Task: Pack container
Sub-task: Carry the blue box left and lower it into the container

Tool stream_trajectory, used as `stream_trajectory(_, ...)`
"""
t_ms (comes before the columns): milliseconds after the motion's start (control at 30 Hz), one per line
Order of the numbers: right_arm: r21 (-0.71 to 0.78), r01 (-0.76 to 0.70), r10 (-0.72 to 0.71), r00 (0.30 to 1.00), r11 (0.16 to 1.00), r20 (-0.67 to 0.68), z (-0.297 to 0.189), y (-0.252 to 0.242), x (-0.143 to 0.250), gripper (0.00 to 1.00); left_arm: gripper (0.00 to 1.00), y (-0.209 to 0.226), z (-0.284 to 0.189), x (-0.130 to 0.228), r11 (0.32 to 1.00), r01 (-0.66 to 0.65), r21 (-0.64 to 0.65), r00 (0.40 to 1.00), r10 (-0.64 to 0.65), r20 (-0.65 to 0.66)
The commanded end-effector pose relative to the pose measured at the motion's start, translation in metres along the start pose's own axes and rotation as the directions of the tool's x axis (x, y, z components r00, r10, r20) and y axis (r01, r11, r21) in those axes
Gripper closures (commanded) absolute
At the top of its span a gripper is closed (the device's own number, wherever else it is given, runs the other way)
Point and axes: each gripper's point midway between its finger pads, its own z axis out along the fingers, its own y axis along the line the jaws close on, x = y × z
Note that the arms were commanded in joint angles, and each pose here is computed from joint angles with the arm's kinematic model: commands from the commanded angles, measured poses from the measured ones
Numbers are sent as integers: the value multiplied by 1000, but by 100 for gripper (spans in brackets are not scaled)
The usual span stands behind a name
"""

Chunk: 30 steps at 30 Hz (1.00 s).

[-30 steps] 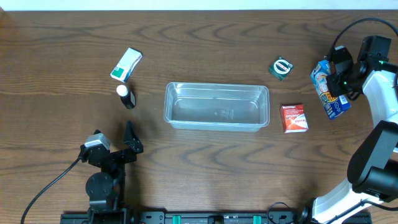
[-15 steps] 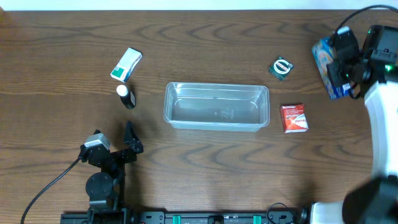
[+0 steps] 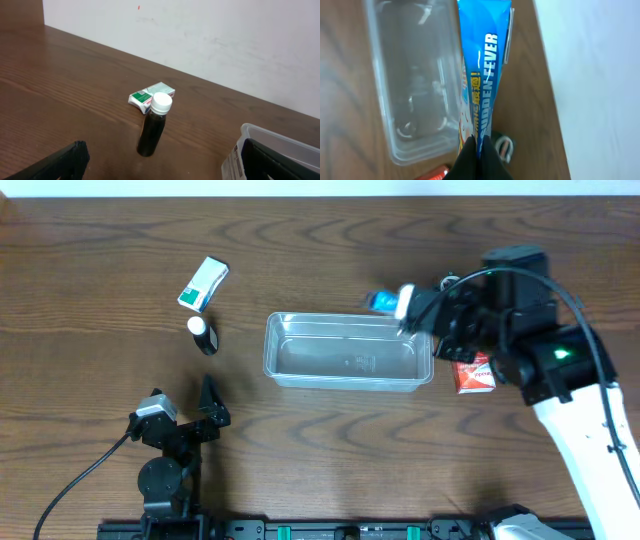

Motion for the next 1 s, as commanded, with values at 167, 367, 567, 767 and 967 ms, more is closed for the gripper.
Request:
stream_trajectory(167,-135,108,-109,994,985,4,28,30,-15,99,2,8,1,18,999,-21,-27,998,20,-53)
stream_trajectory(367,-227,137,-150,988,964,-39,59,51,-16,99,2,8,1,18,999,-21,-27,998,19,-53)
stream_trajectory(567,-262,159,-202,968,952,-147,89,64,-8,99,2,8,1,18,999,-21,-27,998,20,-53)
stream_trajectory(767,-229,163,-199,969,960,-144,104,57,-14,99,2,8,1,18,999,-21,-27,998,20,-53)
stream_trajectory(967,-171,161,-182,977,972,-114,108,45,-24,99,2,8,1,18,999,-21,-27,998,20,-53)
